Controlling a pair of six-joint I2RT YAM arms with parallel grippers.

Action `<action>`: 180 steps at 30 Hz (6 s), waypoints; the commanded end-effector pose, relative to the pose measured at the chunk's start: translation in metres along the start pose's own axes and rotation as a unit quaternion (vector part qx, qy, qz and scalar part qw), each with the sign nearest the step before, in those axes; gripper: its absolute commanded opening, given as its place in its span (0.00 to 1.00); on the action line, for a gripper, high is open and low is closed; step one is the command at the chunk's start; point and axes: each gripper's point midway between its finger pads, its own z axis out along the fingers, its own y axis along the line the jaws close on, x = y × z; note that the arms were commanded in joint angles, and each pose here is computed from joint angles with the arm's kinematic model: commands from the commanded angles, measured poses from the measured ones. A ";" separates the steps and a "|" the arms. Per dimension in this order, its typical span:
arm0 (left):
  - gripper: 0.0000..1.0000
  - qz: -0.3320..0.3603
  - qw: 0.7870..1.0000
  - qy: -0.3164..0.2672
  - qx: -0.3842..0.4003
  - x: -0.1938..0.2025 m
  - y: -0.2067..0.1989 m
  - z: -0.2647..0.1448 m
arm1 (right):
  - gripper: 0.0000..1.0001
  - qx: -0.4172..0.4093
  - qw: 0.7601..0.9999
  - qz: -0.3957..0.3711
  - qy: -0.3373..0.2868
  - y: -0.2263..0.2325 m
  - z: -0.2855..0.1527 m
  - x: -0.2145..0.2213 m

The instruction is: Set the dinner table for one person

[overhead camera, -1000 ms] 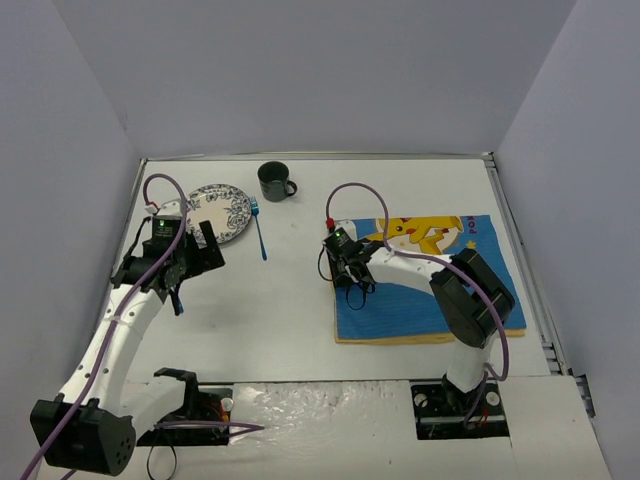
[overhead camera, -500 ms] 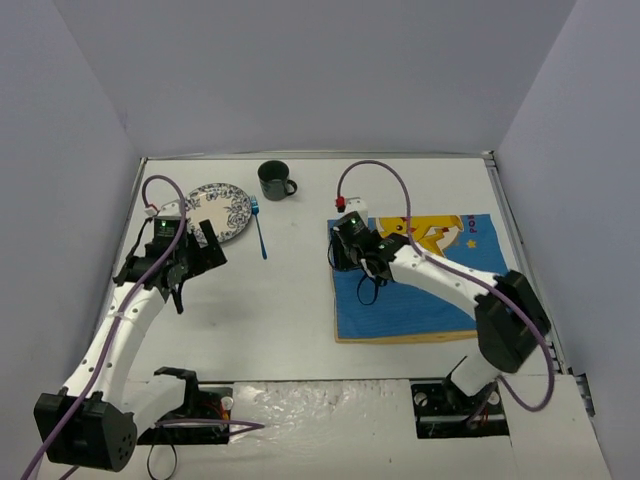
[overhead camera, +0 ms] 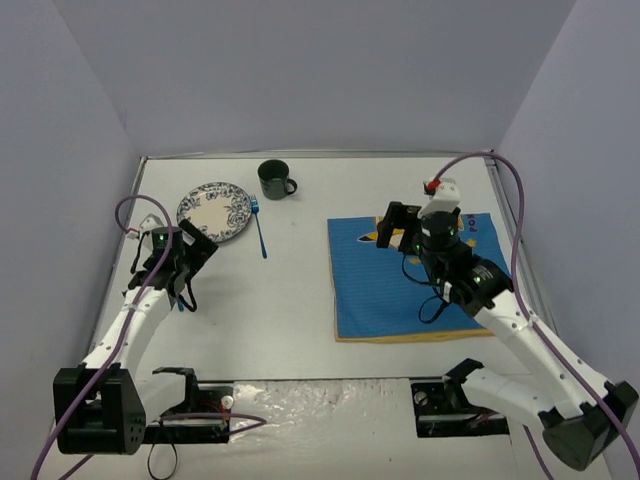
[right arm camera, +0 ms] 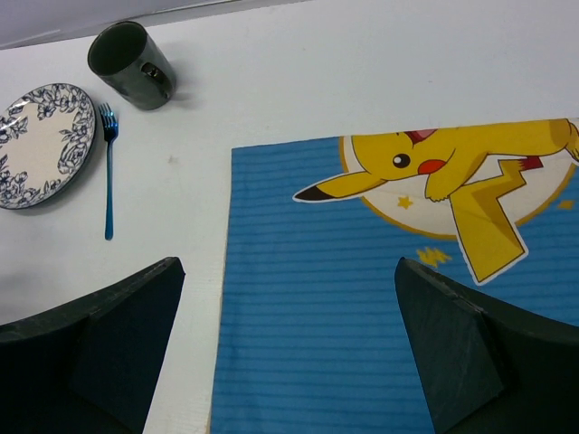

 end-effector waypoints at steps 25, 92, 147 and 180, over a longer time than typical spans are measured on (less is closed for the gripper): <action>0.62 -0.157 0.982 -0.058 0.087 -0.038 -0.008 0.152 | 1.00 -0.098 0.992 -0.005 -0.083 0.009 -0.038 -0.009; 0.00 -0.013 0.841 0.145 0.522 0.078 -0.307 -0.105 | 1.00 -0.121 0.989 0.028 -0.086 0.024 -0.046 -0.028; 0.00 0.005 0.774 0.321 0.547 0.313 -0.402 -0.073 | 1.00 -0.129 0.989 0.035 -0.063 0.017 -0.058 -0.007; 0.97 0.296 0.929 0.056 0.216 0.074 -0.253 -0.024 | 1.00 -0.033 0.995 -0.032 -0.086 -0.016 -0.054 -0.026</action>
